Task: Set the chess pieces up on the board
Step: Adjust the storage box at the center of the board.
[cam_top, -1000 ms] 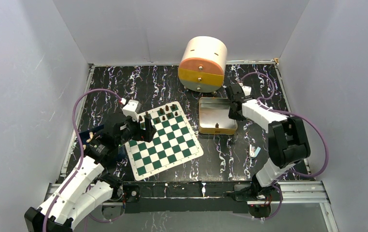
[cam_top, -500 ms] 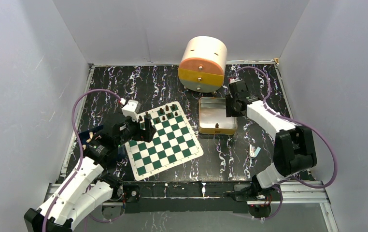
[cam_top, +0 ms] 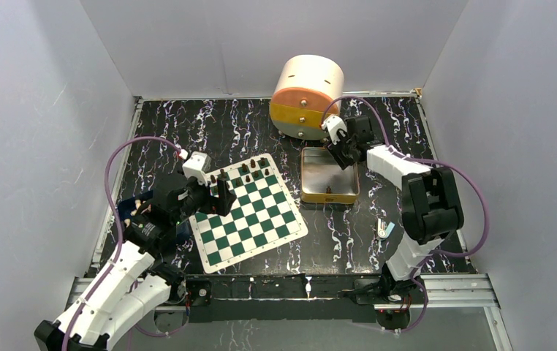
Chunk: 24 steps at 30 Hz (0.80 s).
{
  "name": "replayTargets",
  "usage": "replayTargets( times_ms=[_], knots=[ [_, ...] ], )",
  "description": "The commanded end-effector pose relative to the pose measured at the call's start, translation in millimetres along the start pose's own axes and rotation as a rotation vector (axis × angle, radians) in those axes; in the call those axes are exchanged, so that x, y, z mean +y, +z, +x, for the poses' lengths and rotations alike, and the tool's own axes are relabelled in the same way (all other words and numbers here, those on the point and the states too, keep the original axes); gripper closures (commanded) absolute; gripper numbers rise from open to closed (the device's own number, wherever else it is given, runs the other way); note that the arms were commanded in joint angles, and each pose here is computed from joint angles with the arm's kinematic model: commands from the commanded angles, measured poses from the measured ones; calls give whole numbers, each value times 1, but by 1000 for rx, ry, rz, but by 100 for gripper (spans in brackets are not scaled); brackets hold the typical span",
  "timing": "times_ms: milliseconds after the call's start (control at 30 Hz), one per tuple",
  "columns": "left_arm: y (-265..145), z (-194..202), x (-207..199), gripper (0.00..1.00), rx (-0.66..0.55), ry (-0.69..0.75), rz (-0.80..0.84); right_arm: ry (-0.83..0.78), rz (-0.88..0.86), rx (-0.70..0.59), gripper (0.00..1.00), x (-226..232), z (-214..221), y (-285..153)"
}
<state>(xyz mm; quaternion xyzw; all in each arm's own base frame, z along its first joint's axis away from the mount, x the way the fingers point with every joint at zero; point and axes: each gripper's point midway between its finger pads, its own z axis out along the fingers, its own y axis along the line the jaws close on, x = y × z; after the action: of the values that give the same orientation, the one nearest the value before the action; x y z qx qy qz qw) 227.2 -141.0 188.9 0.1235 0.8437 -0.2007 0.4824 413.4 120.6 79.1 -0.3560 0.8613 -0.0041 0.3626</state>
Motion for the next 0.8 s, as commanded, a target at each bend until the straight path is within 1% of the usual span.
replayTargets(
  times_ms=[0, 200, 333, 500, 600, 633, 700, 767],
  knots=[
    [-4, -7, 0, 13, -45, 5, -2, -170, -14, -147, 44, -25, -47, 5],
    [-4, -8, 1, 13, -48, 5, -7, -286, -44, -156, 39, -25, -53, 7],
    [-4, -8, 0, 13, -46, 4, -6, -335, -39, -122, 35, -29, -41, 17],
    [-3, -8, -1, 13, -44, 5, -1, -372, -76, -97, 35, -26, -31, 32],
    [-2, -6, -1, 13, -37, 7, 2, -376, -101, -87, 38, -21, -27, 37],
    [-2, -6, 0, 13, -37, 7, 0, -374, -103, -80, 41, -21, -25, 37],
    [-2, -7, 0, 13, -39, 7, -2, -376, -106, -72, 49, -19, -22, 35],
    [-1, -6, 0, 13, -35, 7, -4, -368, -114, -70, 60, -17, -20, 30]
  ],
)
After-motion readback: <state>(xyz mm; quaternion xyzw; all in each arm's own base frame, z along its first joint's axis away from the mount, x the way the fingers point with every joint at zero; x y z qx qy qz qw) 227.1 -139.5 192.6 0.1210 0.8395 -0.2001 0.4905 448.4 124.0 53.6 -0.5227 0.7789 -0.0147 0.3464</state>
